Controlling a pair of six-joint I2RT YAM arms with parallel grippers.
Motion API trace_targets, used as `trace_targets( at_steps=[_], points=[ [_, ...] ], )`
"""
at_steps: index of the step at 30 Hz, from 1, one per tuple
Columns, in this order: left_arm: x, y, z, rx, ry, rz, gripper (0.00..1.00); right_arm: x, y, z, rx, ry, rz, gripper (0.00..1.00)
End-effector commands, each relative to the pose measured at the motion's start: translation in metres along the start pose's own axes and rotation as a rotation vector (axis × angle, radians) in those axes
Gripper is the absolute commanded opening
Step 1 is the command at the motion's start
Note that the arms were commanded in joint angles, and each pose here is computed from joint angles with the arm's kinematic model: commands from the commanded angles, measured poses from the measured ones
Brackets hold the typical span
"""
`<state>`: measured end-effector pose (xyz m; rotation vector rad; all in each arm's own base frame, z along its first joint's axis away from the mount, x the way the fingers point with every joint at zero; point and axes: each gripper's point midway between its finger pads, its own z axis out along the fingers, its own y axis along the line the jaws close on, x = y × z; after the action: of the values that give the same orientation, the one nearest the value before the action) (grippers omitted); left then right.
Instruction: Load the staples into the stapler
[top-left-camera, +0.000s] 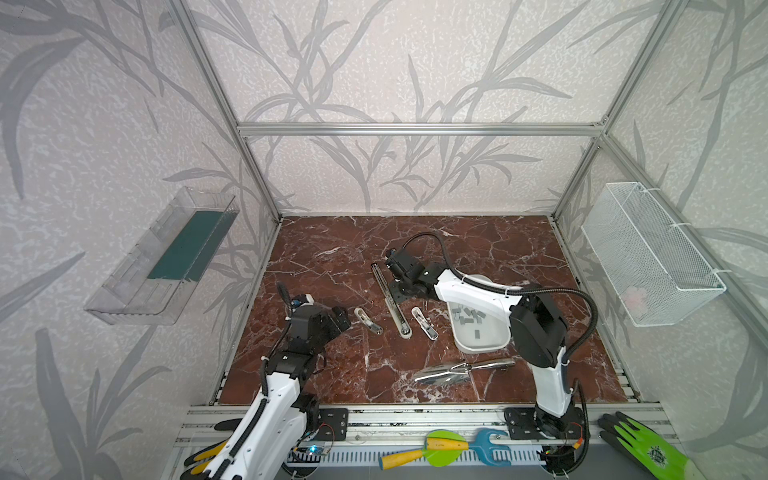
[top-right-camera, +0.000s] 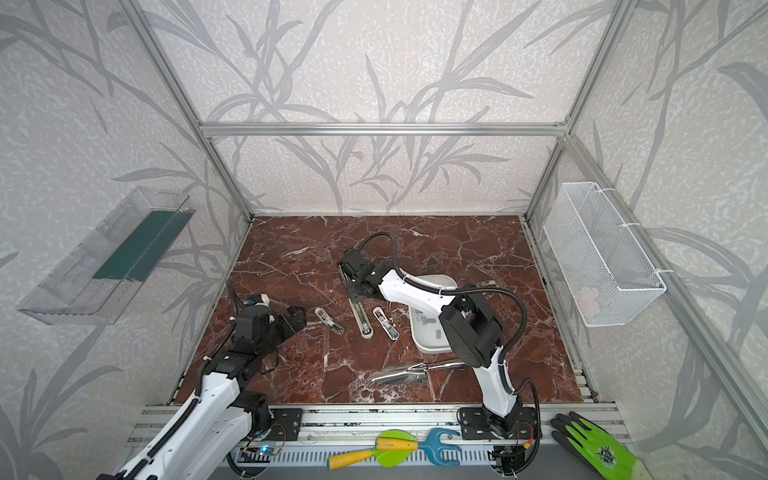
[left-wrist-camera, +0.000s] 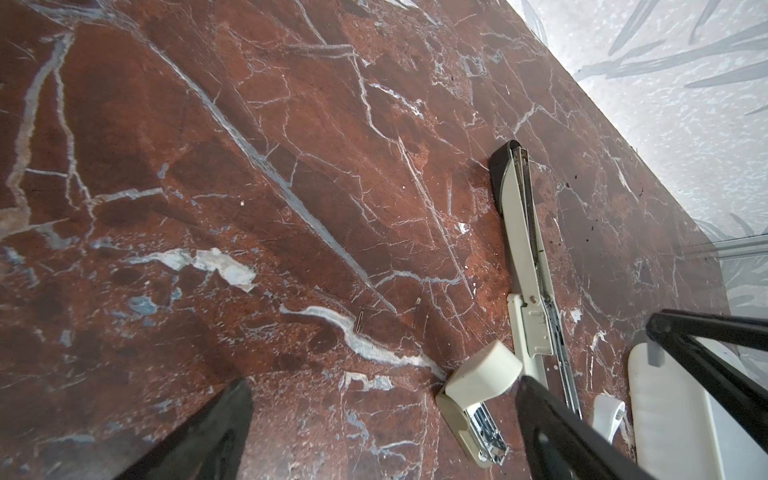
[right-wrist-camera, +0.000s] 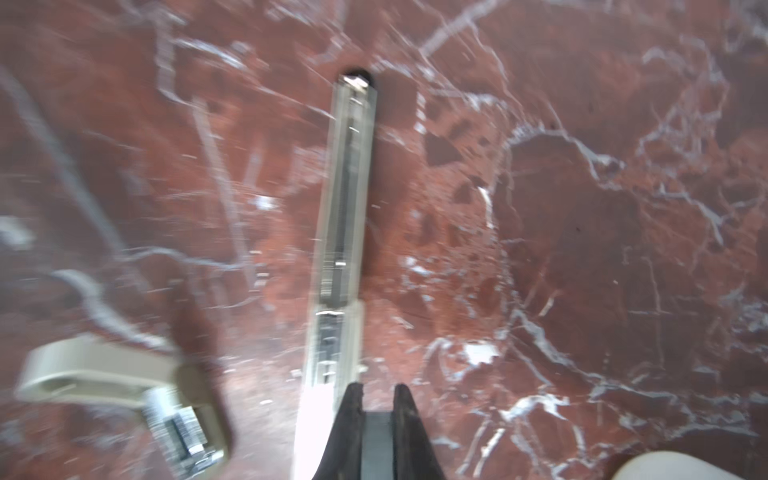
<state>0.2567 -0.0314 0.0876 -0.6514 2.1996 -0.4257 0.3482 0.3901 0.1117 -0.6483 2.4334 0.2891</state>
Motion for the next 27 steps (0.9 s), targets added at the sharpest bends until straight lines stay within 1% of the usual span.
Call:
trace_targets(
  at_steps=[1,5,7,8,9,14,19,27],
  points=[
    [0.0,0.002,0.001,0.001,-0.003,-0.004,0.99,-0.006,0.025,-0.013,-0.081,-0.079,0.027,0.1],
    [0.001,0.002,0.001,0.001,-0.002,-0.005,0.99,0.005,0.067,-0.025,-0.221,-0.116,0.036,0.1],
    [0.001,0.002,0.001,0.003,-0.003,-0.004,0.99,0.01,0.079,-0.028,-0.254,-0.129,0.026,0.11],
    [0.001,0.002,0.001,0.004,-0.001,-0.005,0.99,0.017,0.096,-0.033,-0.282,-0.13,0.002,0.11],
    [0.001,0.002,0.001,0.005,-0.001,-0.005,0.99,0.02,0.101,-0.034,-0.292,-0.135,-0.006,0.1],
    [0.002,0.001,0.001,0.012,0.003,-0.006,0.99,0.03,0.111,-0.033,-0.317,-0.145,-0.024,0.11],
    [0.004,-0.001,0.002,0.023,0.01,-0.006,0.95,0.035,0.113,-0.025,-0.31,-0.135,-0.035,0.11],
    [0.005,-0.004,0.004,0.035,0.022,-0.003,0.95,0.043,0.107,-0.007,-0.25,-0.105,-0.053,0.11]
  ],
)
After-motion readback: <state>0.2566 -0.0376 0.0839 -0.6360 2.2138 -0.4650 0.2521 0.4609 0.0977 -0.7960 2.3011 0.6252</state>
